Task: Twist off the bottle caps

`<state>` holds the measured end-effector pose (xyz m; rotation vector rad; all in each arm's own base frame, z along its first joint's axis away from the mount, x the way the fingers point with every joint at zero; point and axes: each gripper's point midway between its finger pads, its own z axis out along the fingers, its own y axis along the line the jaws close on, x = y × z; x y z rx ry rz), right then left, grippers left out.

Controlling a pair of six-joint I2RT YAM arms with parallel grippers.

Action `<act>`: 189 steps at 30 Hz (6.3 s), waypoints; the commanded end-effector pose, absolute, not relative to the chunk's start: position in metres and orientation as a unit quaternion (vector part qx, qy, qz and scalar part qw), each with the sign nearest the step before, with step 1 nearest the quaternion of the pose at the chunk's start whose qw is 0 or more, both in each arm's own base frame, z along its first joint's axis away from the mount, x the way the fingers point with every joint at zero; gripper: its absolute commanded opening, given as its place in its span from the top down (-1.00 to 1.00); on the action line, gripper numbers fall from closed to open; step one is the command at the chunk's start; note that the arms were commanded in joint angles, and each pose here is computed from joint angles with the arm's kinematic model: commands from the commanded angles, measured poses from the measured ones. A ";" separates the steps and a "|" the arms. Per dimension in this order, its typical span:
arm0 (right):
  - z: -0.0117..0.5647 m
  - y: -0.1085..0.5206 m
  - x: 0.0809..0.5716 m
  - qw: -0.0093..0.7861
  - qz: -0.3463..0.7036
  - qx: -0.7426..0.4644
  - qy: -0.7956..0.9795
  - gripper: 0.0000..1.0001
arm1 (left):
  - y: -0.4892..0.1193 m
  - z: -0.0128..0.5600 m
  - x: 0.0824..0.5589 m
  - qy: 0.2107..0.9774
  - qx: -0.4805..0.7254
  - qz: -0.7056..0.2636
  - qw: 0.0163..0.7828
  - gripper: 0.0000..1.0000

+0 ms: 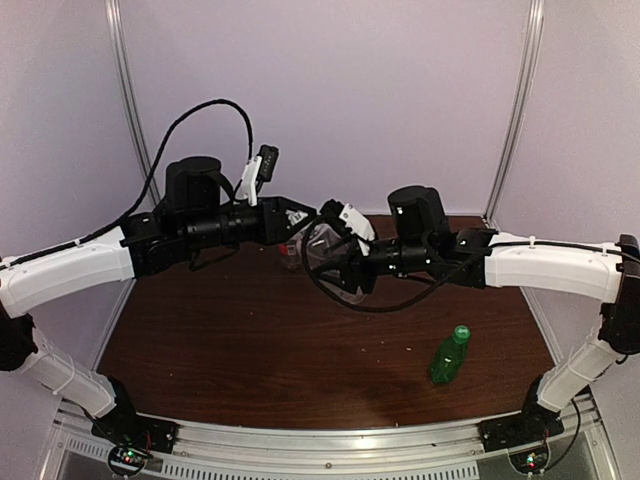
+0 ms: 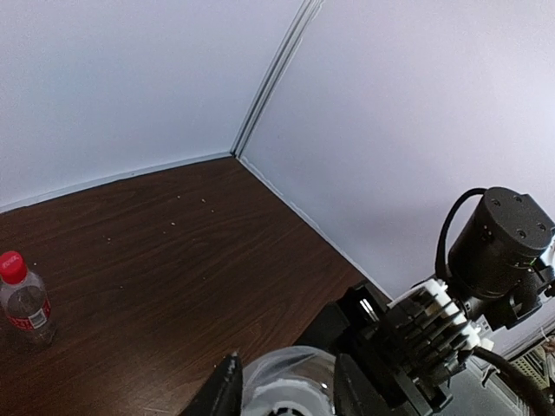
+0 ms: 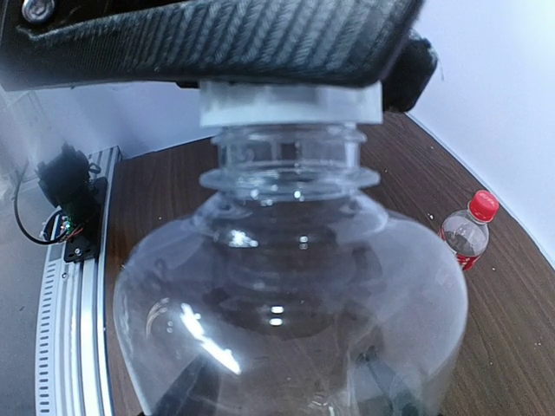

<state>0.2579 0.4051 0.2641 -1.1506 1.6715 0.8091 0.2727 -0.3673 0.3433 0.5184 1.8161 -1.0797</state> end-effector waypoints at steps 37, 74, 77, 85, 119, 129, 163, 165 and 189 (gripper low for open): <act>0.320 0.409 0.135 0.267 0.602 -0.591 0.466 -0.12 | -0.363 0.403 0.142 0.475 0.518 -0.558 0.441 -0.46; 0.309 0.390 0.286 0.549 0.290 -0.398 0.675 -0.08 | -0.362 0.366 0.273 0.720 0.206 -0.450 0.487 0.46; 0.307 0.391 0.284 0.548 0.286 -0.403 0.675 -0.08 | -0.364 0.367 0.275 0.719 0.212 -0.448 0.488 0.38; 0.295 0.401 0.246 0.490 0.347 -0.472 0.646 -0.11 | -0.357 0.387 0.252 0.668 0.291 -0.446 0.520 -0.35; 0.313 0.408 0.145 0.315 0.549 -0.592 0.499 -0.16 | -0.366 0.390 0.155 0.508 0.494 -0.588 0.390 -0.03; 0.308 0.408 0.163 0.340 0.523 -0.574 0.531 -0.13 | -0.365 0.393 0.159 0.516 0.484 -0.586 0.394 0.55; 0.278 0.376 0.269 0.472 0.326 -0.426 0.700 -0.12 | -0.256 0.208 0.310 0.821 0.144 -0.213 0.510 0.48; 0.278 0.375 0.270 0.471 0.326 -0.424 0.701 -0.12 | -0.252 0.189 0.311 0.828 0.143 -0.201 0.504 0.47; 0.258 0.371 0.282 0.455 0.330 -0.408 0.720 -0.13 | -0.227 0.038 0.312 0.885 0.142 -0.127 0.425 0.39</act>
